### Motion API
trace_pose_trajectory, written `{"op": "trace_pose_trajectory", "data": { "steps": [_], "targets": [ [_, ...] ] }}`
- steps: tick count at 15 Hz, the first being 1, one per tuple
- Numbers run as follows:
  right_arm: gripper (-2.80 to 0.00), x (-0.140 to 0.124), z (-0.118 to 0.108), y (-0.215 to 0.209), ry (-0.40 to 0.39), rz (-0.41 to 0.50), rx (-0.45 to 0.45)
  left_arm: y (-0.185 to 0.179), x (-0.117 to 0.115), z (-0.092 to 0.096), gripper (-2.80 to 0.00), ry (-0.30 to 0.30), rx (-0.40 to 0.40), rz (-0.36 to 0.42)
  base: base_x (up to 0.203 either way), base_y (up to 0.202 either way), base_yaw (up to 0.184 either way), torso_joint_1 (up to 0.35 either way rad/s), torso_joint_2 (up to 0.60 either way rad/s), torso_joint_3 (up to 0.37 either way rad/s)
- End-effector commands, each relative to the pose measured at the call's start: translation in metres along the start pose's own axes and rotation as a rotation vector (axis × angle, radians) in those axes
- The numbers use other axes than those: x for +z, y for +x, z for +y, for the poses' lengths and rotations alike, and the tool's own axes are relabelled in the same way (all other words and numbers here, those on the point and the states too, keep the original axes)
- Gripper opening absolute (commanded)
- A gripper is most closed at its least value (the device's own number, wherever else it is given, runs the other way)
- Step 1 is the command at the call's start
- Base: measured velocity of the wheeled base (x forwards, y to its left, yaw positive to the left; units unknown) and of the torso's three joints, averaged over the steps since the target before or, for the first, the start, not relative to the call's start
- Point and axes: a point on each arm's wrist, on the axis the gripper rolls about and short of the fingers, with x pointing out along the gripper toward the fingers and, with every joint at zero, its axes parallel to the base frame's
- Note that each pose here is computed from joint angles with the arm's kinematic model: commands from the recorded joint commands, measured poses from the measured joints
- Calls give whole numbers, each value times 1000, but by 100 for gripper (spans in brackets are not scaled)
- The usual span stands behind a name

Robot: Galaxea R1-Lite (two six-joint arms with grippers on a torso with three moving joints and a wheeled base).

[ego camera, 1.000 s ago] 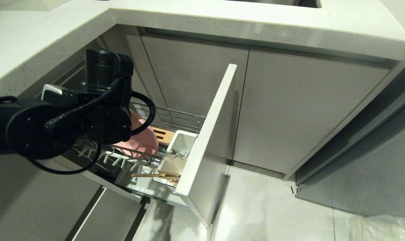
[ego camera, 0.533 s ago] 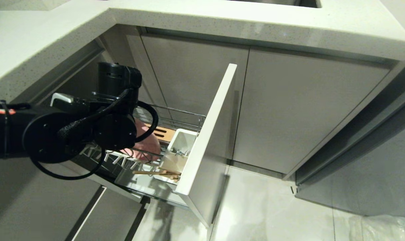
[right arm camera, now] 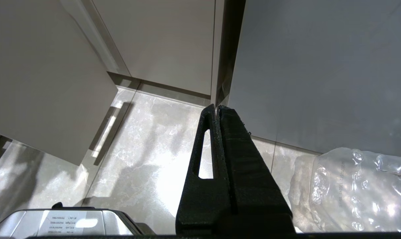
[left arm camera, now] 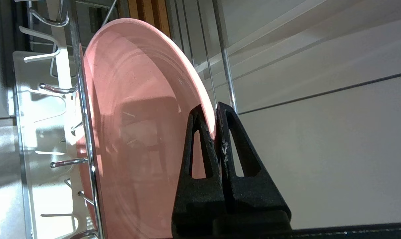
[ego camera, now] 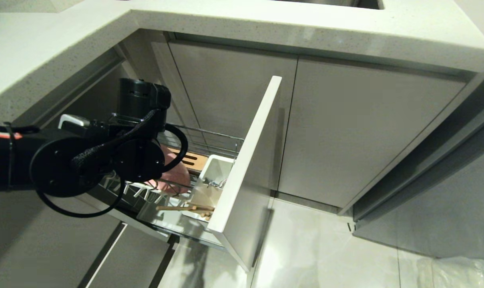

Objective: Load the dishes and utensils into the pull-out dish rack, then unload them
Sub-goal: Pick up the plate and place it in the cupboard

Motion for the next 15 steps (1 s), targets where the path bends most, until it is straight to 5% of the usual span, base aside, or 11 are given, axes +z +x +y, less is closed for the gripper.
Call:
{"op": "trace_pose_trajectory", "data": {
  "steps": [1, 11, 12, 13, 15],
  "targets": [
    [-280, 0, 0, 0, 0, 1, 0, 0, 0, 0, -280, -10, -1, -5, 0, 0, 0, 0, 0, 0],
    [-280, 0, 0, 0, 0, 1, 0, -3, 1, -1, -280, -9, -2, -19, 0, 0, 0, 0, 0, 0],
    [-280, 0, 0, 0, 0, 1, 0, -3, 1, -1, -57, -3, 2, -15, 0, 0, 0, 0, 0, 0],
    [-280, 0, 0, 0, 0, 1, 0, -4, 0, 0, 0, 7, 6, -12, 0, 0, 0, 0, 0, 0],
    [-280, 0, 0, 0, 0, 1, 0, -5, -1, 2, 0, 26, 14, -7, 0, 0, 0, 0, 0, 0]
  ]
}}
